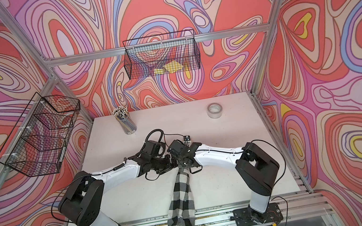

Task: Take off the watch
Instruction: Untie the watch from the hand.

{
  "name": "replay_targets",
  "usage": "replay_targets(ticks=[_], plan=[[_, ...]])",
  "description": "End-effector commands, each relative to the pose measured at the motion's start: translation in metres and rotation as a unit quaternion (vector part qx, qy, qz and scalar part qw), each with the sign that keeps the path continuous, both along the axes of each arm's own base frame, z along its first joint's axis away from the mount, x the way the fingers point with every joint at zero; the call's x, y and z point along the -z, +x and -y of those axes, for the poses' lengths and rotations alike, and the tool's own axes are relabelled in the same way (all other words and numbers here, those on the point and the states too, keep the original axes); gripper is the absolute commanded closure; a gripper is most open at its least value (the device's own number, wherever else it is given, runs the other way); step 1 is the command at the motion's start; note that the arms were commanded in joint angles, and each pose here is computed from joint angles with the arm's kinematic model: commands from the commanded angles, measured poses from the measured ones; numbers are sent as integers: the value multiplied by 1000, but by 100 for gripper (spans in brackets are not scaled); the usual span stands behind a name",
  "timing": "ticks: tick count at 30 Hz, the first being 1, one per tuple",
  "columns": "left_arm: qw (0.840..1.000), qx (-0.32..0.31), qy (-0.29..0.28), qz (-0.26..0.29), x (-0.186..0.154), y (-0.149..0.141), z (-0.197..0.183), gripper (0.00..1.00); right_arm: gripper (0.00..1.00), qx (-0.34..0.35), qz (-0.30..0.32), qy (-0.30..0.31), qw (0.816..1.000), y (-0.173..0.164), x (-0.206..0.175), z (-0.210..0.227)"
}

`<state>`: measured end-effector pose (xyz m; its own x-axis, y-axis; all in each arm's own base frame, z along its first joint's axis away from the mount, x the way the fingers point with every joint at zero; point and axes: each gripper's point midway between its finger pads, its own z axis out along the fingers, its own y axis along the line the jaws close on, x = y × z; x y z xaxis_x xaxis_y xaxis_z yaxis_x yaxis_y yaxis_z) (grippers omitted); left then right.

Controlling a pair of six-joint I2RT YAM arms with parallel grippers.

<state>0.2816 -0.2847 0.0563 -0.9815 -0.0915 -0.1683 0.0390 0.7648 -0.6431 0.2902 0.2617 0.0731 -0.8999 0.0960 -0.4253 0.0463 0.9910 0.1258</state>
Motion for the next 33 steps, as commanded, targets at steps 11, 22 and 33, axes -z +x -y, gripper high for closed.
replay_targets(ticks=[11, 22, 33], plan=[[997, 1, 70, -21, 25, -4, -12, 19, 100, -20, 27, 84, 996, 13, -24, -24], [991, -24, 130, -31, 37, -10, -37, 19, 100, -49, 38, 174, 983, 28, -40, -47], [990, -27, 126, -57, 50, -12, -32, 22, 100, 24, 4, 156, 988, 11, -3, 25]])
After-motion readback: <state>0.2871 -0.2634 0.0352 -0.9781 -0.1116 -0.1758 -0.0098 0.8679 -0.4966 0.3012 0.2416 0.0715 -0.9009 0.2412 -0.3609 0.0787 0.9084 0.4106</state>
